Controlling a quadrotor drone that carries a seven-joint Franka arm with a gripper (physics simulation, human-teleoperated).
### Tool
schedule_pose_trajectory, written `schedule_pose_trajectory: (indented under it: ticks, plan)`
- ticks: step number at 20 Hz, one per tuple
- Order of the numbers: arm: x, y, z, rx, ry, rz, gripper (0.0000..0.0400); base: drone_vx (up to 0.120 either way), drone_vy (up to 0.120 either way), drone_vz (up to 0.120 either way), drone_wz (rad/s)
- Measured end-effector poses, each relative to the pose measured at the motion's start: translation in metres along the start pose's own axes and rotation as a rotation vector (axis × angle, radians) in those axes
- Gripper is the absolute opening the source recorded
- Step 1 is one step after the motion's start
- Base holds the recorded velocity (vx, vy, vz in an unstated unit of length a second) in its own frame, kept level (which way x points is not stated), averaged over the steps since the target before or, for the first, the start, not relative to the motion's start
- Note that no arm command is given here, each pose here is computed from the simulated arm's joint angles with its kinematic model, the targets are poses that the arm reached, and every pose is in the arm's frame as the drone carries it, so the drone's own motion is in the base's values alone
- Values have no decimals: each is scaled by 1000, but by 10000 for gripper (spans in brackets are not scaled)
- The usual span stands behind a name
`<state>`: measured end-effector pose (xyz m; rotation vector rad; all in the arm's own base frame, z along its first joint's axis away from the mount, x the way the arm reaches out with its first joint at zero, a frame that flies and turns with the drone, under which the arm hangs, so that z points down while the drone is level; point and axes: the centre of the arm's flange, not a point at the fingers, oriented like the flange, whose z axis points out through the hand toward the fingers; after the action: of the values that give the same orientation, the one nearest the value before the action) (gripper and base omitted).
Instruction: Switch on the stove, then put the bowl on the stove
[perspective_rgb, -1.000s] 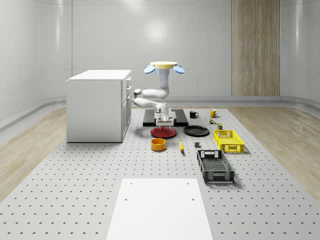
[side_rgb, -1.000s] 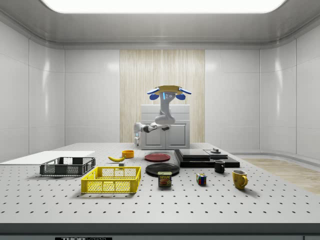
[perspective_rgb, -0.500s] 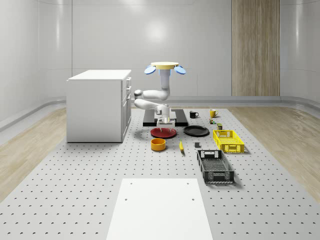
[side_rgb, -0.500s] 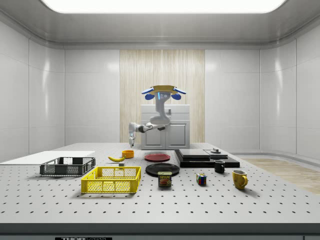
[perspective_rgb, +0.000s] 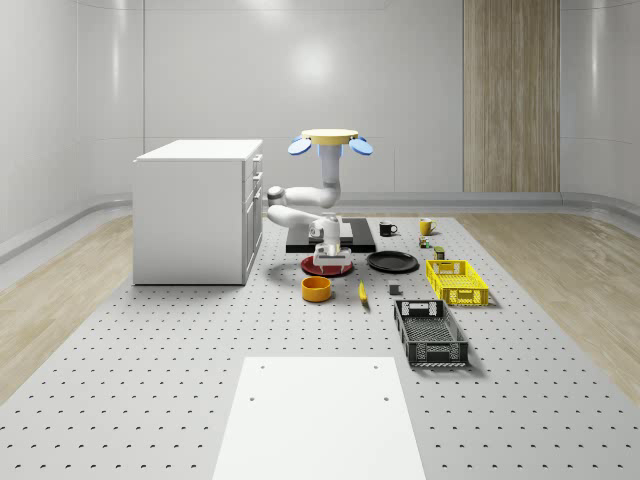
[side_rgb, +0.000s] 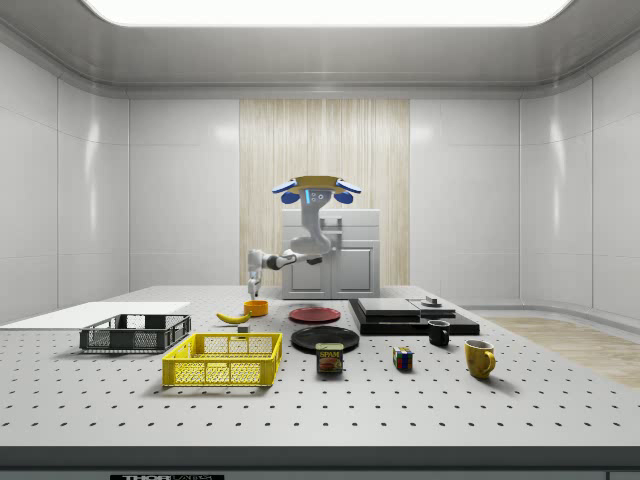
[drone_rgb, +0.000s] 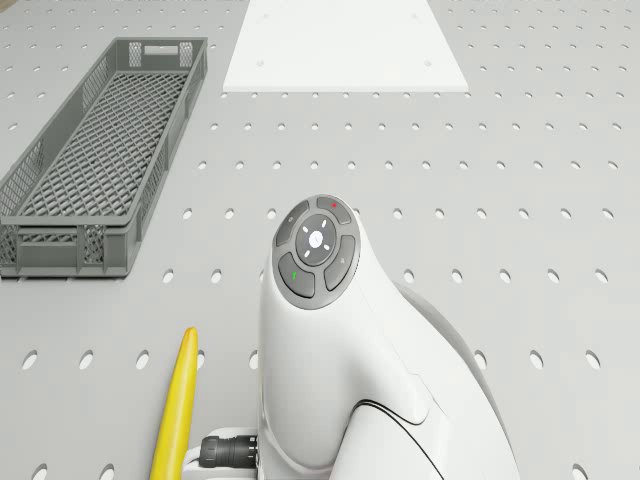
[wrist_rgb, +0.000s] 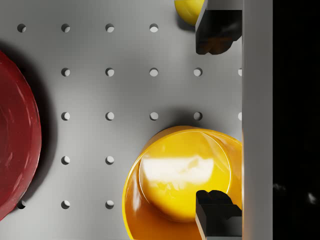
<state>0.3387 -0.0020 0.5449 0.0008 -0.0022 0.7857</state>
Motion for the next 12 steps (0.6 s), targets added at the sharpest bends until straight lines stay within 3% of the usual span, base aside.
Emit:
schedule_pose_trajectory:
  ticks: [12]
  plan:
    - [6, 6, 38, 0, 0, 0, 400, 0, 0, 0, 0]
